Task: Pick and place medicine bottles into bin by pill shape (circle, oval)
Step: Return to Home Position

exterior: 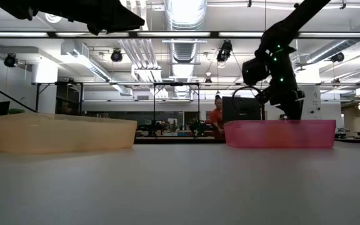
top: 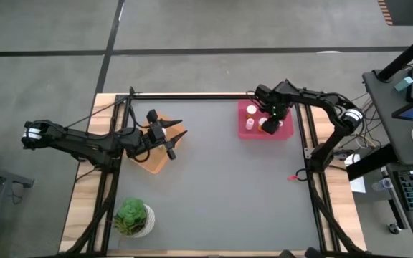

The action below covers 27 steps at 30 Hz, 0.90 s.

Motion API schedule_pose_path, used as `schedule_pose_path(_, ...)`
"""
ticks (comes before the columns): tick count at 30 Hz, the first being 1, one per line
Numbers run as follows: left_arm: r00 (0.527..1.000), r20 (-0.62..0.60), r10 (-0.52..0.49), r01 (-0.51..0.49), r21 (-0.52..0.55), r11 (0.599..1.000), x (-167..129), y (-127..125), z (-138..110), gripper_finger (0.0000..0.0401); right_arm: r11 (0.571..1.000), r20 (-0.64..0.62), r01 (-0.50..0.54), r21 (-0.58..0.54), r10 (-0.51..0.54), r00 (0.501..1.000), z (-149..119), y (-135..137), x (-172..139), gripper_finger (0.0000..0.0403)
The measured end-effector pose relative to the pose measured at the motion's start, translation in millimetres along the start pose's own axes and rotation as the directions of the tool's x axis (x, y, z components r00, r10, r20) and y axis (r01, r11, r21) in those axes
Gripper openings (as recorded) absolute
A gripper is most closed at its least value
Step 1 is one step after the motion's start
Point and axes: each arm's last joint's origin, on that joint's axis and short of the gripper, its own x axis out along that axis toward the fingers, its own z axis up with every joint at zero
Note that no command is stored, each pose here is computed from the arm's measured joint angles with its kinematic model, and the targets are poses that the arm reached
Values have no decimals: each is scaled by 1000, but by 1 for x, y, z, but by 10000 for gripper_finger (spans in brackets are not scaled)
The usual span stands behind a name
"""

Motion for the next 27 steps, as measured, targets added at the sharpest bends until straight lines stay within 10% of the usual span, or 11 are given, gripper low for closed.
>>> schedule_pose_path(20, 1000, 0, 0, 0, 1, 1000, 0, 0, 0, 179, 999, 296, -4, 52, -11, 955, -16, 24, -75, 173)
schedule_pose_path(24, 1000, 1, 0, 0, 1, 1000, 0, 0, 0, 179, 999, 532, -42, -13, 42, 846, -42, 55, -102, 167)
schedule_pose_path(27, 1000, 1, 0, 0, 8, 1000, 0, 0, 0, 179, 987, 724, -58, -147, 148, 674, -63, 83, -115, 161)
